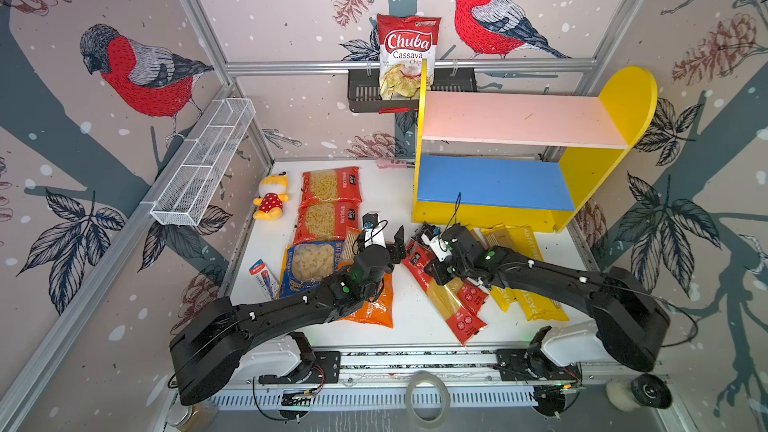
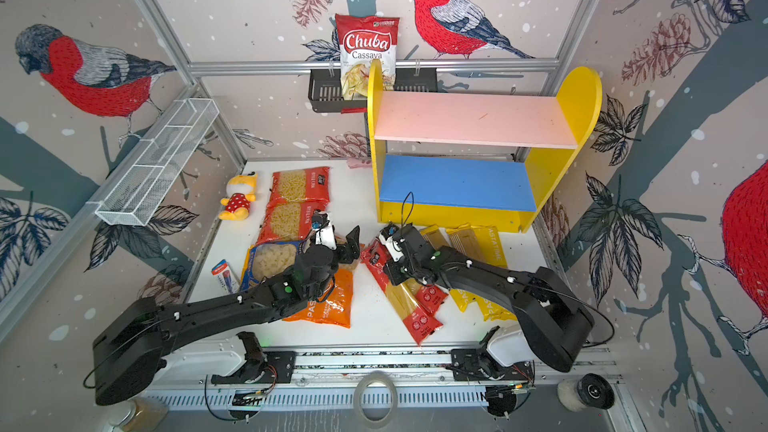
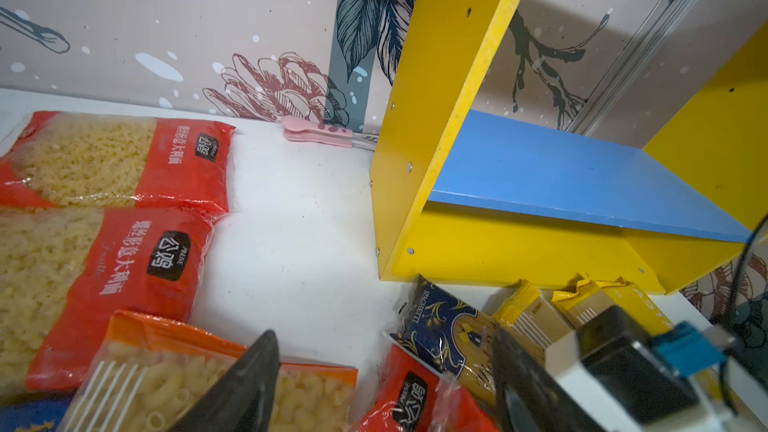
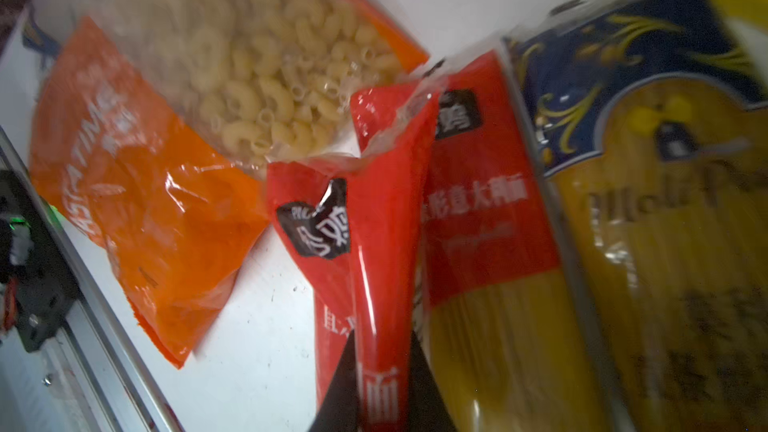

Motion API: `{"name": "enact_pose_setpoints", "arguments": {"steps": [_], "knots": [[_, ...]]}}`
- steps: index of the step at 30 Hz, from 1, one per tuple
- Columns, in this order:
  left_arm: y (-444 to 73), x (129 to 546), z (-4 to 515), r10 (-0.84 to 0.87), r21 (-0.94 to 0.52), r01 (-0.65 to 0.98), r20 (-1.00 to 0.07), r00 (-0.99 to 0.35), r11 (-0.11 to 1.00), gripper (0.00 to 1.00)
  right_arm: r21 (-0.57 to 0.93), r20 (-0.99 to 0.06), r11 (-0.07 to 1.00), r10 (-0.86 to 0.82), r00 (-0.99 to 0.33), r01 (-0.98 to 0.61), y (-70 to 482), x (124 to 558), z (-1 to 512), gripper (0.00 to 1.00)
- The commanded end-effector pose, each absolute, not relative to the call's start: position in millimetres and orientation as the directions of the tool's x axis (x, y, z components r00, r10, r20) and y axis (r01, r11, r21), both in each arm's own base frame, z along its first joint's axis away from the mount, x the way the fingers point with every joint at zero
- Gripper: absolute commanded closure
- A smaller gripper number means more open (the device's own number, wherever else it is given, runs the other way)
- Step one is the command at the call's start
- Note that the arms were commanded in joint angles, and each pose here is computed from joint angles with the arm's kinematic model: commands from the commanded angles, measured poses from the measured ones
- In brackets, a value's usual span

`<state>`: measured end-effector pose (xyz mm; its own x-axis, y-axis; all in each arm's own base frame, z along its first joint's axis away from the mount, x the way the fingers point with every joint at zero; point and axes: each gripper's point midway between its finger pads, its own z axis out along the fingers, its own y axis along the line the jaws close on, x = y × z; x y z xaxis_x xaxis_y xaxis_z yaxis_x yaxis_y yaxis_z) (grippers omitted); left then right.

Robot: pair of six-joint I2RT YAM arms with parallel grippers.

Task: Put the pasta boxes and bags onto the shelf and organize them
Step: 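Grasp the red spaghetti bag with the right gripper while the left gripper approaches, then lift the red spaghetti bag upright with the right gripper toward the shelf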

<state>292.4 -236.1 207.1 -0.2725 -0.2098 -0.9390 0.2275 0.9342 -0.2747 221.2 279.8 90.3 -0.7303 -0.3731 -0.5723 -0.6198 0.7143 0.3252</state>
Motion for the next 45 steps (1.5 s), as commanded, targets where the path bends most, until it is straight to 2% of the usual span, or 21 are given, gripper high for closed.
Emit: {"name": "enact_pose_setpoints", "arguments": {"steps": [1,4,7,8,12,18,20,23,29,33,40,42,45], "knots": [[-239.7,295.6,224.1,-0.226,-0.281,0.242,-0.946,-0.231,0.929,0.21,0.420,-0.626,0.736,-0.188,-0.757,-0.531,272.0,241.9,120.6,1.00],[-253.9,295.3,227.2,-0.227,-0.296,0.297,-0.942,-0.245,0.908,0.20,0.469,-0.627,0.804,0.011,-0.779,-0.366,236.2,267.8,132.7,0.99],[-279.7,293.0,225.7,-0.215,-0.316,0.391,-0.935,-0.281,0.864,0.20,0.508,-0.578,0.851,0.222,-0.785,-0.134,191.4,288.5,124.0,0.94],[-290.7,291.6,222.3,-0.206,-0.327,0.426,-0.930,-0.306,0.844,0.20,0.520,-0.559,0.850,0.262,-0.786,-0.086,181.7,291.1,119.1,0.89],[-327.0,285.2,204.4,-0.170,-0.385,0.512,-0.893,-0.416,0.768,0.20,0.498,-0.517,0.867,0.279,-0.809,-0.019,161.7,290.4,100.9,0.68],[-349.9,275.5,173.1,-0.150,-0.478,0.517,-0.820,-0.552,0.710,0.27,0.546,-0.471,0.831,0.201,-0.859,-0.104,150.8,267.5,106.0,0.45],[-358.2,267.7,161.9,-0.175,-0.551,0.515,-0.776,-0.606,0.657,0.32,0.567,-0.431,0.817,0.186,-0.883,-0.104,152.5,251.7,99.9,0.42],[-364.8,259.7,142.3,-0.185,-0.609,0.495,-0.726,-0.663,0.620,0.42,0.622,-0.375,0.779,0.206,-0.904,-0.080,156.7,231.0,88.3,0.42],[-381.8,249.6,123.8,-0.154,-0.630,0.484,-0.691,-0.706,0.607,0.43,0.685,-0.370,0.726,0.271,-0.889,-0.064,159.8,221.9,75.3,0.45],[-387.7,242.5,102.7,-0.168,-0.677,0.436,-0.634,-0.755,0.593,0.49,0.695,-0.330,0.718,0.258,-0.908,-0.048,164.3,220.1,61.8,0.51],[-390.5,240.4,89.4,-0.161,-0.677,0.431,-0.627,-0.762,0.596,0.57,0.728,-0.399,0.662,0.200,-0.895,-0.178,186.0,225.4,85.9,0.57],[-391.9,240.3,86.5,-0.159,-0.679,0.433,-0.626,-0.764,0.593,0.60,0.724,-0.414,0.662,0.194,-0.890,-0.192,186.6,226.9,84.3,0.62],[-392.0,242.9,90.7,-0.162,-0.670,0.437,-0.637,-0.754,0.600,0.65,0.711,-0.424,0.671,0.170,-0.890,-0.211,187.9,228.4,83.7,0.79]]}}
